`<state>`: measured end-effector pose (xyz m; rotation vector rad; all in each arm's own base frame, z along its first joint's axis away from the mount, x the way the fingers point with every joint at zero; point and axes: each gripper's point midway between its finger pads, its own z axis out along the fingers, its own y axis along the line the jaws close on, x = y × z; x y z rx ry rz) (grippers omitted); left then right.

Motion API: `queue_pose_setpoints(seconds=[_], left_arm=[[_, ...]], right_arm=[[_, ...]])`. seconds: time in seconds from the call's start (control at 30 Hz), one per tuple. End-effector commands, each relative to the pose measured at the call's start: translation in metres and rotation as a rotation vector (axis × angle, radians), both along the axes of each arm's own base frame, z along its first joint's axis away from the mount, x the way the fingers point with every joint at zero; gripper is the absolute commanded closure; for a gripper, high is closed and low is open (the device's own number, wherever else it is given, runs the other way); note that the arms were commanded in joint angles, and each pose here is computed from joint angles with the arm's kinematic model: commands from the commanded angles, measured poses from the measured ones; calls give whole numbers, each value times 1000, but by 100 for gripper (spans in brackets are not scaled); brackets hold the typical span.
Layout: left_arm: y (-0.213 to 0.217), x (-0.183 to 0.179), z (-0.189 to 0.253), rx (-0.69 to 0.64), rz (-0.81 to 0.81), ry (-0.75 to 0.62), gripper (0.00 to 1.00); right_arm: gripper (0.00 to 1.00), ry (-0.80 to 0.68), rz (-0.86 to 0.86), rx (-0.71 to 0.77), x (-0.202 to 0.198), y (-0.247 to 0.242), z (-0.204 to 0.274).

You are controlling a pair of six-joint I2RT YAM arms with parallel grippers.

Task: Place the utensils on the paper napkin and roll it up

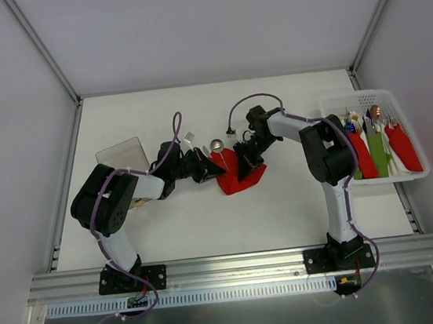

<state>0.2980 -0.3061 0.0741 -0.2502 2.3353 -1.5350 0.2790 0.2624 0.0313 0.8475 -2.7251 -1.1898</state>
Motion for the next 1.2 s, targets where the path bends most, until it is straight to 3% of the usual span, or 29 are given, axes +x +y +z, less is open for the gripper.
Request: queue_pose_setpoints(seconds=[0.0,0.4,1.17], left_arm=[[-4,5,32,-64,-24,-102,100],[-31,25,45,-92,-74,-129,100],[-54,32,-37,82,-72,55,100]], right_arm=[[100,-5,-5,11,7,9,5],[100,30,-21,-50,7,3,-17],[100,47,-39,-57,7,3,-16]])
